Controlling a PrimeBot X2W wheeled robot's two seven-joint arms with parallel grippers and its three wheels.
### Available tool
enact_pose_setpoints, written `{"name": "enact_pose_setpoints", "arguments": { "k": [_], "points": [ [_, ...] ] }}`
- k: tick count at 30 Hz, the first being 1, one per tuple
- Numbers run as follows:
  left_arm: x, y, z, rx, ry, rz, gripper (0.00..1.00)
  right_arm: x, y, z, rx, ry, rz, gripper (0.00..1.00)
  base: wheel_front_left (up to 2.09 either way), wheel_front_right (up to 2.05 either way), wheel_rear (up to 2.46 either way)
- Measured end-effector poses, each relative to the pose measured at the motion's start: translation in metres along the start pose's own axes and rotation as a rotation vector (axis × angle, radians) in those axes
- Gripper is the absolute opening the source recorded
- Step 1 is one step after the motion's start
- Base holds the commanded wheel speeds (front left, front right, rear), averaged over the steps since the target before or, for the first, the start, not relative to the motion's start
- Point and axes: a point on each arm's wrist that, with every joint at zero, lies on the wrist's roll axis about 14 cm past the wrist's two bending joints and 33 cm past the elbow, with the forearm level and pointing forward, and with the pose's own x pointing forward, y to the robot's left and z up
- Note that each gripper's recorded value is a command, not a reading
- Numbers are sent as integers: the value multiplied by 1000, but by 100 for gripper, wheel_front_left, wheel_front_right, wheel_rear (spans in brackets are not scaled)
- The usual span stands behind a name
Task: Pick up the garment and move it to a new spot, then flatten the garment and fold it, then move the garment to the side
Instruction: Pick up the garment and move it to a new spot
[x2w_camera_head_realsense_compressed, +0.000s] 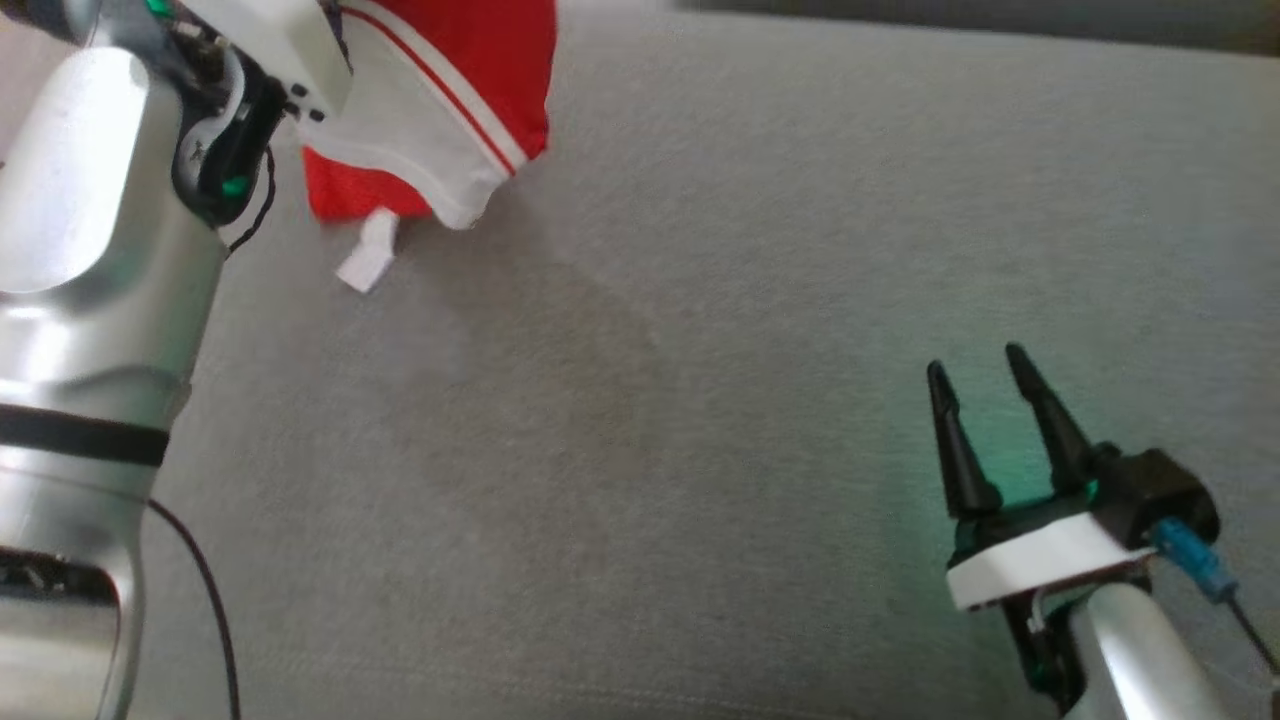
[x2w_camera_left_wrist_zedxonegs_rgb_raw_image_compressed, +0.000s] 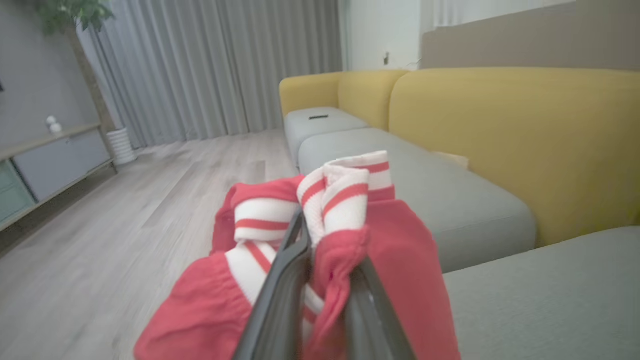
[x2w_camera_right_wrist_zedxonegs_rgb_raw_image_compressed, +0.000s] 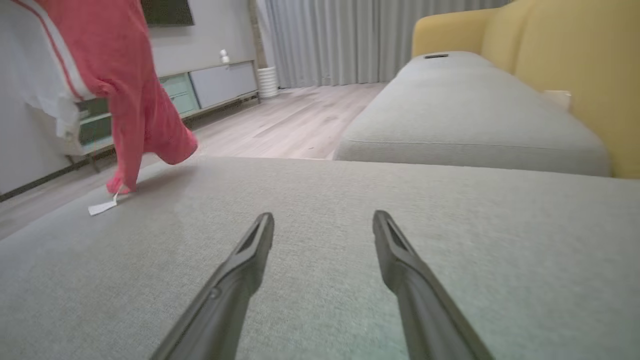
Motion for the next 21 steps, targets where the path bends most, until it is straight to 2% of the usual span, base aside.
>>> {"name": "enact_pose_setpoints", "arguments": {
  "k": [3, 9, 13, 18, 21],
  "points": [
    [6, -33, 32, -6, -73, -94, 0, -22, -7, 8, 9, -19, -57, 100, 0, 0, 0],
    [15, -120, 79, 40, -221, -310, 0, -66, -31, 25, 6, -70, -188, 100, 0, 0, 0],
    [18, -179, 103, 13, -311, -438, 0, -94, -45, 35, 6, -107, -271, 100, 0, 0, 0],
    [13, -267, 109, -21, -335, -629, 0, -128, -65, 42, 13, -140, -383, 100, 0, 0, 0],
    [7, -315, 93, -36, -303, -732, 0, -145, -76, 42, 22, -148, -442, 100, 0, 0, 0]
  ]
}}
